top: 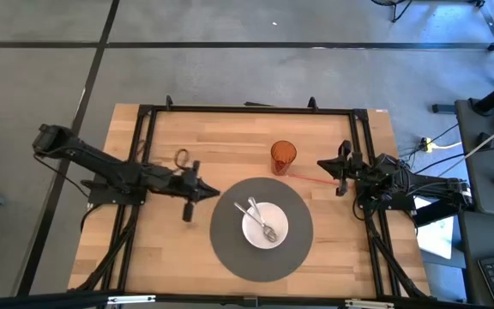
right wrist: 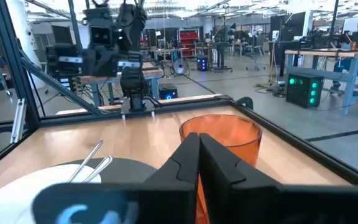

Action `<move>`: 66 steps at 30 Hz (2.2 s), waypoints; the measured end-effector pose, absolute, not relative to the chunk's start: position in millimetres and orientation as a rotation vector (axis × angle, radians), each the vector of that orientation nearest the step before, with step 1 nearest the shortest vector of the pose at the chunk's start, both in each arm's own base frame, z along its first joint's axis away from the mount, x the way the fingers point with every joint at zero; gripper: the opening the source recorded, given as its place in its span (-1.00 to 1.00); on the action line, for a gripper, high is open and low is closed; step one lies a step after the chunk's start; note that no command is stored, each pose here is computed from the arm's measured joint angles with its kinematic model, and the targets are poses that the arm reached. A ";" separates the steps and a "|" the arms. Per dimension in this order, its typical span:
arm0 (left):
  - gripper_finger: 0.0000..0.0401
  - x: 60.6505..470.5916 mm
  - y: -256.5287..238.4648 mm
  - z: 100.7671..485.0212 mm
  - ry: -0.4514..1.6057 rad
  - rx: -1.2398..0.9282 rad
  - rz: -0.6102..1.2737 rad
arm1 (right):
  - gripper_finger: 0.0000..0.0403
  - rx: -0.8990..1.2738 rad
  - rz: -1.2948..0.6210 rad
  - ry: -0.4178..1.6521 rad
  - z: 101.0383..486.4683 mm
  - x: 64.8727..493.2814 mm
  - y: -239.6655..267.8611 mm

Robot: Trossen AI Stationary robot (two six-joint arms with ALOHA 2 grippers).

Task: Pick & Place Utensil
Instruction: Put the orange straw into the red cup

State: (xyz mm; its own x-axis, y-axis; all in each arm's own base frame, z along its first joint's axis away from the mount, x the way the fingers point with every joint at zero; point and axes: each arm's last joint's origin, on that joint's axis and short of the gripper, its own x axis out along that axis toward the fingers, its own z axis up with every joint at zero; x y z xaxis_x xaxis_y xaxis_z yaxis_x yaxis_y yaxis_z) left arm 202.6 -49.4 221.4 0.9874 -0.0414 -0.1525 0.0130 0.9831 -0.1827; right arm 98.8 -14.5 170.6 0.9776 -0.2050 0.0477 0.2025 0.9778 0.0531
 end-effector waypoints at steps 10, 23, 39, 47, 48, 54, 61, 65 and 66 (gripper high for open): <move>-0.99 167.5 -33.2 220.5 -0.037 -0.076 0.317 | -0.97 0.016 -0.136 -0.033 169.1 99.2 -12.5; -0.99 137.4 -30.2 178.9 -0.092 -0.195 0.366 | -0.97 0.117 -0.071 -0.001 165.7 99.4 -10.7; -0.99 132.9 -25.2 158.3 -0.024 -0.214 0.521 | -0.98 0.236 -0.045 -0.042 171.9 99.3 -10.0; -0.99 133.0 -25.2 158.0 -0.022 -0.213 0.524 | -0.99 0.227 -0.057 0.057 200.3 101.0 -10.3; -0.99 133.0 -25.2 158.0 -0.022 -0.213 0.524 | -0.99 0.210 -0.069 0.082 207.9 101.3 -10.6; -0.99 132.9 -25.2 158.0 -0.022 -0.213 0.524 | -0.99 0.145 -0.172 0.329 252.8 106.5 -15.2; -0.99 132.9 -25.2 157.9 -0.022 -0.213 0.524 | -0.93 0.192 -0.240 0.625 273.8 115.2 -21.2; -0.99 133.0 -25.2 158.0 -0.023 -0.216 0.524 | -0.97 0.264 -0.178 0.764 274.9 126.0 -24.0; -0.99 133.0 -25.2 157.9 -0.022 -0.216 0.524 | -0.98 0.284 -0.166 0.799 273.9 129.3 -25.1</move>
State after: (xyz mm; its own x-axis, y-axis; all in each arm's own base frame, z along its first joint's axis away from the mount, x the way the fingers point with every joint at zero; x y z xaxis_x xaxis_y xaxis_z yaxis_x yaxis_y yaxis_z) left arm 133.0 -25.2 157.9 0.8661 0.4988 -0.0339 -0.4941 0.8436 -0.2104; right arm 129.3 -25.1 273.9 0.6875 -0.0392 -0.7251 0.2524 0.9492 0.1881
